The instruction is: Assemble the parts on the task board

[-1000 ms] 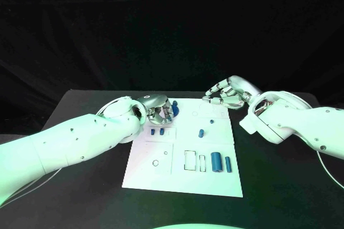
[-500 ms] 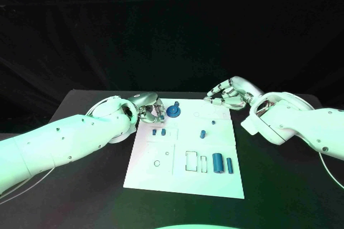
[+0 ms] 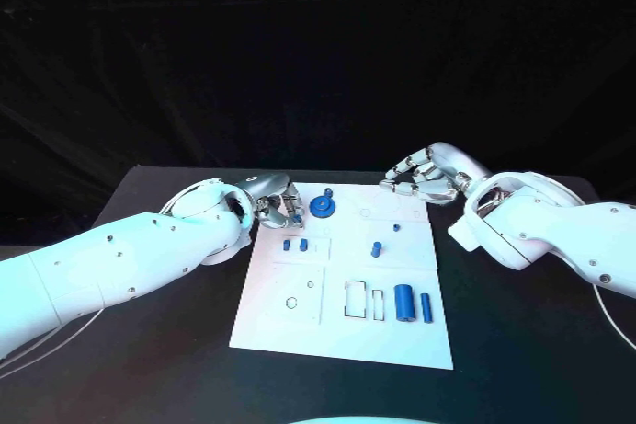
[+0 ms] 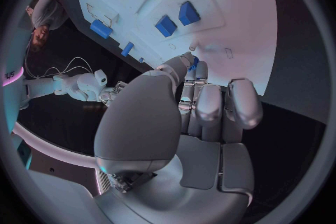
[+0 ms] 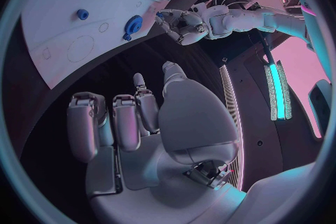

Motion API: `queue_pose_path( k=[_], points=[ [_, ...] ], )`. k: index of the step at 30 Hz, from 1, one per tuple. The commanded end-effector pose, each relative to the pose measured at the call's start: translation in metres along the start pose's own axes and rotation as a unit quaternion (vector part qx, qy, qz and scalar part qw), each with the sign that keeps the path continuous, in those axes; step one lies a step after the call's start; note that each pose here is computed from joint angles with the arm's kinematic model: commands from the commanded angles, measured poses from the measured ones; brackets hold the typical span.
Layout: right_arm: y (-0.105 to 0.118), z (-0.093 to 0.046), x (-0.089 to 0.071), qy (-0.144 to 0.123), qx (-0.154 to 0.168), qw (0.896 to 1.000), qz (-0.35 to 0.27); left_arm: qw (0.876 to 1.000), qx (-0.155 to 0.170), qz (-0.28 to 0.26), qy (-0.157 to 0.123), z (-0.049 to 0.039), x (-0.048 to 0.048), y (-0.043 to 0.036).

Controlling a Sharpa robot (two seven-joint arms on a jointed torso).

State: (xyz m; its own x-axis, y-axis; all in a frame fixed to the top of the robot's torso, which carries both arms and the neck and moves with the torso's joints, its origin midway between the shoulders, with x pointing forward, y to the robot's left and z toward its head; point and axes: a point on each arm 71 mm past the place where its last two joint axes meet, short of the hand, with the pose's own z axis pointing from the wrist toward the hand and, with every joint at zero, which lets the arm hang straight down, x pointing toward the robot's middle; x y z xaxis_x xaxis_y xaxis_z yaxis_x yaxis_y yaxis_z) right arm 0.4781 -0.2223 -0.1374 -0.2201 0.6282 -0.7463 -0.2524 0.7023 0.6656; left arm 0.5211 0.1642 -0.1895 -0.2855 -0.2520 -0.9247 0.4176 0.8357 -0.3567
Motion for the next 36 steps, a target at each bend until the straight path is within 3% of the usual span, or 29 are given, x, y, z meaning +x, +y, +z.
queue_pose_path(
  k=[1,13,25,36],
  points=[
    [0.000,0.000,0.001,0.005,-0.003,1.000,-0.003,1.000,-0.001,-0.002,0.012,0.0011,0.0026,-0.0018],
    [0.001,0.000,0.001,0.005,-0.003,1.000,-0.003,1.000,0.000,-0.003,0.026,0.0037,0.0100,-0.0044],
    [0.001,0.001,0.002,0.005,-0.004,1.000,-0.002,0.999,-0.015,0.005,0.047,0.0044,0.0139,-0.0020],
    [0.001,0.001,0.002,0.005,-0.003,1.000,-0.003,0.999,-0.022,0.012,0.046,0.0061,0.0143,-0.0009]
  ],
)
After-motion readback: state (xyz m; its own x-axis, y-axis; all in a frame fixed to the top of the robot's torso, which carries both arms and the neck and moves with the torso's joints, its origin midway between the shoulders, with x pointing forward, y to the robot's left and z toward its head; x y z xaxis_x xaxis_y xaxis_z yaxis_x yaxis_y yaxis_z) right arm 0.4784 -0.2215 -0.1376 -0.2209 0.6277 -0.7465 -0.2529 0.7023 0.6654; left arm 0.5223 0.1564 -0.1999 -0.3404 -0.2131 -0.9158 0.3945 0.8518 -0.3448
